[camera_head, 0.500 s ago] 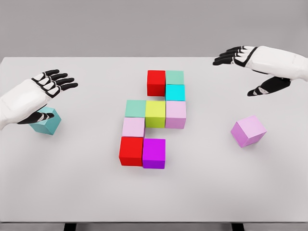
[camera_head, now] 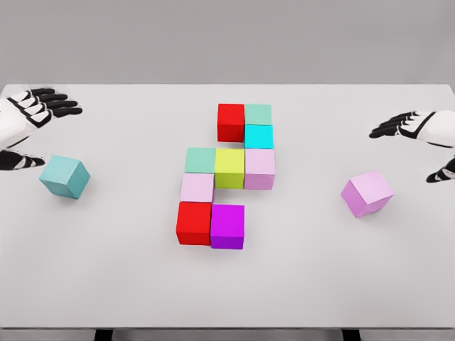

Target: Assemble the squares on the desktop into the number 2

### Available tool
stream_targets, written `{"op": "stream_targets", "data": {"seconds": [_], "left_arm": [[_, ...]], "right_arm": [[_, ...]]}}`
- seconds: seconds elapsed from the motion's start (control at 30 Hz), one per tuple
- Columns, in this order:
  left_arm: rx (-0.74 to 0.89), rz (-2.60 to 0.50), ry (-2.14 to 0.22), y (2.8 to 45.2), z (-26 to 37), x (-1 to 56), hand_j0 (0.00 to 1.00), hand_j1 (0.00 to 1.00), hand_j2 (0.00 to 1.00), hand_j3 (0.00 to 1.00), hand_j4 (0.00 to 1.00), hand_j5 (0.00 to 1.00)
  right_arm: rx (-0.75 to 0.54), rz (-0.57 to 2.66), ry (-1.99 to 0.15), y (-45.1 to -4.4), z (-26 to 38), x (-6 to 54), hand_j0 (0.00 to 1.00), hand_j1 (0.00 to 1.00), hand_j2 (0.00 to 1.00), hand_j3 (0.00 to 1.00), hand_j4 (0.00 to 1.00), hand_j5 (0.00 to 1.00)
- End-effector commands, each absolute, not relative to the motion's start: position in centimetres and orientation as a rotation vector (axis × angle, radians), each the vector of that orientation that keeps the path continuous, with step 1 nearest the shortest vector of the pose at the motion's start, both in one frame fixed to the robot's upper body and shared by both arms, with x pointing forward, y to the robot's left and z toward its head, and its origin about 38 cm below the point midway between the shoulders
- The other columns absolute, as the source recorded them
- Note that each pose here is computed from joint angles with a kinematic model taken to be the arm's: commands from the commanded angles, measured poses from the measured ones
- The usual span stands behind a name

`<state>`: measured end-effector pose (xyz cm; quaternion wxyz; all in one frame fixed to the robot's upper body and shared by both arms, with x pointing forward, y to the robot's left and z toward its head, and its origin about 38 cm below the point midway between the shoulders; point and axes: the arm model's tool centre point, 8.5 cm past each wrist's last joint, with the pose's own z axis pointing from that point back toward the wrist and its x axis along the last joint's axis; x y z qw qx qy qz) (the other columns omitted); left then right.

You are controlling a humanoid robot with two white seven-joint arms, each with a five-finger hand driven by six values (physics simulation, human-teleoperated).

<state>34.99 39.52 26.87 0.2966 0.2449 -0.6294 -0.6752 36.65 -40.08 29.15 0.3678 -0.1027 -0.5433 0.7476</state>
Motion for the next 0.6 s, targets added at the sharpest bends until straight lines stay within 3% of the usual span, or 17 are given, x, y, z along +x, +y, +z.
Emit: {"op": "stream_targets", "data": {"seconds": [0.0, 0.17, 0.57], "left_arm": [[0.386, -1.908, -1.462, 39.6, 26.4, 33.8, 1.00, 1.00, 1.00, 1.00, 1.00, 1.00], [0.400, -1.747, -1.192, 40.8, 25.9, 35.6, 1.00, 1.00, 1.00, 1.00, 1.00, 1.00], [0.524, -1.740, -1.176, 37.3, 21.5, 37.4, 1.00, 1.00, 1.00, 1.00, 1.00, 1.00]], "right_arm": [[-0.235, 1.980, -1.357, -39.4, 29.7, 35.3, 1.00, 1.00, 1.00, 1.00, 1.00, 1.00], [-0.216, 1.995, -1.371, -38.5, 29.7, 35.1, 1.00, 1.00, 1.00, 1.00, 1.00, 1.00], [-0.210, 1.788, -1.269, -37.5, 25.8, 37.1, 1.00, 1.00, 1.00, 1.00, 1.00, 1.00]]}}
